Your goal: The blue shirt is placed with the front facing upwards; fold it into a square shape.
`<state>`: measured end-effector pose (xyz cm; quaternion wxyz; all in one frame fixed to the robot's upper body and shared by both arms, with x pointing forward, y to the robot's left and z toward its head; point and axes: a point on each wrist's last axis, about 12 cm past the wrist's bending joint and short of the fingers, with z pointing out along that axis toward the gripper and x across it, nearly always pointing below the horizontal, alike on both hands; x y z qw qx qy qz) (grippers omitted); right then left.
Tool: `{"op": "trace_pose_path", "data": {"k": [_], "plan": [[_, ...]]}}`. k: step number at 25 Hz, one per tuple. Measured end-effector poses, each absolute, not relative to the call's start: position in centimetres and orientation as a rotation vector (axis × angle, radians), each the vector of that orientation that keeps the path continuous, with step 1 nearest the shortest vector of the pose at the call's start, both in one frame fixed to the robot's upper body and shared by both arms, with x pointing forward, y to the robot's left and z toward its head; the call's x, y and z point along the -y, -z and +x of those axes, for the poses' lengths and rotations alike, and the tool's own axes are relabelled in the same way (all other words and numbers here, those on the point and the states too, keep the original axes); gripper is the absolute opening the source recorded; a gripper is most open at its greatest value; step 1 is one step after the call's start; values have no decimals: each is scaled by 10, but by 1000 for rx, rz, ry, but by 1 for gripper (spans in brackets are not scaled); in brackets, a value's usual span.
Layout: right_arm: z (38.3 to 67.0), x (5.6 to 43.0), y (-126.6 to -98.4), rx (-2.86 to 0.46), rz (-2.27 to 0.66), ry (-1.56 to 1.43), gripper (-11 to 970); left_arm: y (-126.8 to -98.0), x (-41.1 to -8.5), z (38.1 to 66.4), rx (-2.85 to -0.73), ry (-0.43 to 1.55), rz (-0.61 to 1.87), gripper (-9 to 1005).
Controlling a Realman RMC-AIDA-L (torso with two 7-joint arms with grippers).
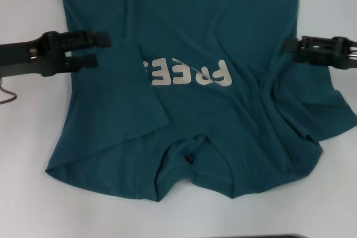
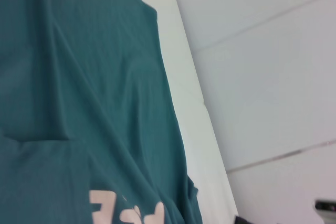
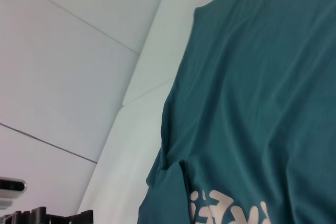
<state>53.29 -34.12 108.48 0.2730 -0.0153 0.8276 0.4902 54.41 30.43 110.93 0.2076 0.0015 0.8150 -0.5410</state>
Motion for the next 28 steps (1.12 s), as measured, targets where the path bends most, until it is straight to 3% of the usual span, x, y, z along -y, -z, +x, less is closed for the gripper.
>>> {"op": "trace_pose_path", "data": {"k": [11,28], "plan": [[522,421,-1124,-2468,86,-1199,932,-1103,-320,532,-2229,1513,-101,937],[514,411,-1100,-2604,103,-1117,905,-1101,-319,532,-2225,1510,-107,936]]}}
